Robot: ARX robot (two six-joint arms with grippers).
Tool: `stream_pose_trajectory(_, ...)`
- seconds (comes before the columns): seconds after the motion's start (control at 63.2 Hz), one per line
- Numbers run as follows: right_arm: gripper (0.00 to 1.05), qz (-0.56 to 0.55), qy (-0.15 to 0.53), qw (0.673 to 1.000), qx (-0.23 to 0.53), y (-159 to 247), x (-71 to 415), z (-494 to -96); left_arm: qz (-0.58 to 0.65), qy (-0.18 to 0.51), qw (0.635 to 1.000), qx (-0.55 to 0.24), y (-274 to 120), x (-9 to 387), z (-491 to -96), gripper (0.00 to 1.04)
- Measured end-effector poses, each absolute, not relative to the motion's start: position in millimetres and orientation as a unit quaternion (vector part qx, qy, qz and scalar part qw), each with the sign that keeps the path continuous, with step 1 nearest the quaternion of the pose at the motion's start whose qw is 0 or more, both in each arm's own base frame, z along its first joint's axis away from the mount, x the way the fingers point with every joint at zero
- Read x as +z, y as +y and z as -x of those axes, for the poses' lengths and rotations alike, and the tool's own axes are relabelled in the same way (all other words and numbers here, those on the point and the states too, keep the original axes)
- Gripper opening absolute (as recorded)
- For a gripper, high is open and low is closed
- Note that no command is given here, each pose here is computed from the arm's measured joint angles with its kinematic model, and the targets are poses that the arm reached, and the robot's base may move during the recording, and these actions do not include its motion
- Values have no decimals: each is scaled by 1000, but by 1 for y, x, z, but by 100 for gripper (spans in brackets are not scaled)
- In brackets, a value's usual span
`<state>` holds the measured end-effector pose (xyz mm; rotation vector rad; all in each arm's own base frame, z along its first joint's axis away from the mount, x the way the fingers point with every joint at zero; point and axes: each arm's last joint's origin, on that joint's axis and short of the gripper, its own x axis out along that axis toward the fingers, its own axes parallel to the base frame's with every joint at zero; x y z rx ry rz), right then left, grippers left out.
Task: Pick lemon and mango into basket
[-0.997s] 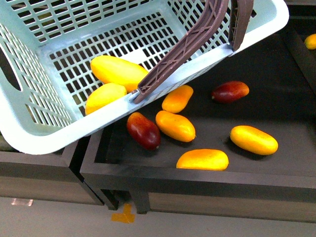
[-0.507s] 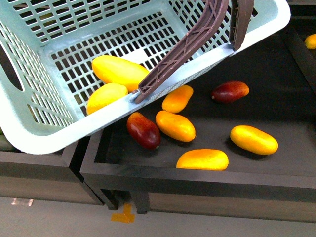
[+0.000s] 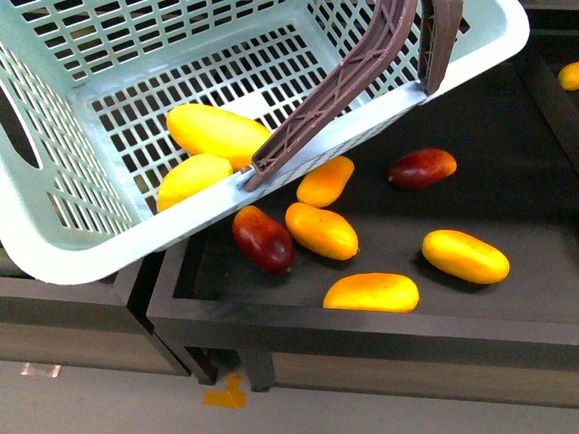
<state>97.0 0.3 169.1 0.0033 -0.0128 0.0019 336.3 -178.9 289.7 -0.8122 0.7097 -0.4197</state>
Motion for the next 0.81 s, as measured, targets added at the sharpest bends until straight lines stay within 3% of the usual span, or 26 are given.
stream_pose_trajectory(0.079, 3, -1, -6, 1000, 1, 0, 169, -97, 383, 335, 838, -199, -179, 290, -336, 15)
stream_pose_trajectory(0.665, 97, -1, -6, 1000, 1, 0, 169, -97, 383, 335, 837, -199, -179, 290, -336, 15)
stream_pose_trajectory(0.807, 96, -1, -6, 1000, 0, 0, 169, -97, 382, 336, 837, -201, -181, 290, -335, 15)
